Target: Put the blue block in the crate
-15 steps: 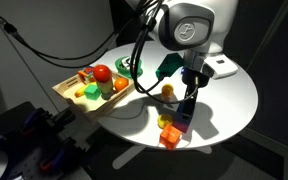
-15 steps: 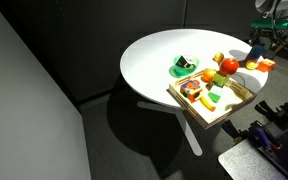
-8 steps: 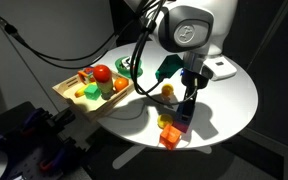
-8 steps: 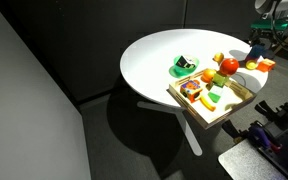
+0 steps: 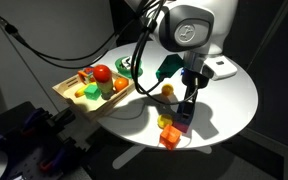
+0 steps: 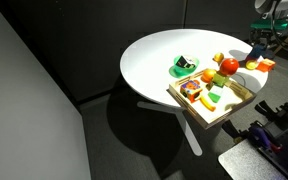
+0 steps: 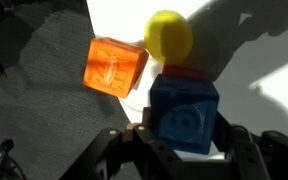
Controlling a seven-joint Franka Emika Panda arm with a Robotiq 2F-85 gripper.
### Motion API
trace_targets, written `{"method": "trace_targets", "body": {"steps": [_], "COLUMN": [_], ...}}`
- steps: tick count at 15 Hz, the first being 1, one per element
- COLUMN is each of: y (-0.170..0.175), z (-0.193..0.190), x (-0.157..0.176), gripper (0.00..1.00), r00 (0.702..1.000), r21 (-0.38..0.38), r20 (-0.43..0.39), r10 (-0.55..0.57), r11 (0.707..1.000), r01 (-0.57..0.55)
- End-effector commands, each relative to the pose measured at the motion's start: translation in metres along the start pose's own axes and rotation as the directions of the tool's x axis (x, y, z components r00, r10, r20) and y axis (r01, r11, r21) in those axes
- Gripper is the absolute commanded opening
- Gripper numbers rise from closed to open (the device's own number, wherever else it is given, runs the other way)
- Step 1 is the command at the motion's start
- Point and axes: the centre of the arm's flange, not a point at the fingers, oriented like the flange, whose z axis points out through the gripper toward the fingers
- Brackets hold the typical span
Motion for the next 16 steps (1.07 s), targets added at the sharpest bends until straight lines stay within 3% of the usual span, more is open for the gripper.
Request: {"method": "trace_targets", "body": {"steps": [1, 9, 16], "y": [0.005, 0.021, 0.024], "z": [-0.016, -0.052, -0.080], "x": [0.000, -0.015, -0.040], "gripper": [0.30, 0.28, 0.28], "r00": [1.000, 0.985, 0.920], "r21": [0.006, -0.033, -0.045], "r20": [0.017, 0.043, -0.006], "r10": [-0.009, -0.166, -0.393], "r11": [1.000, 0.985, 0.919], "r01": [0.008, 0.167, 0.392]}}
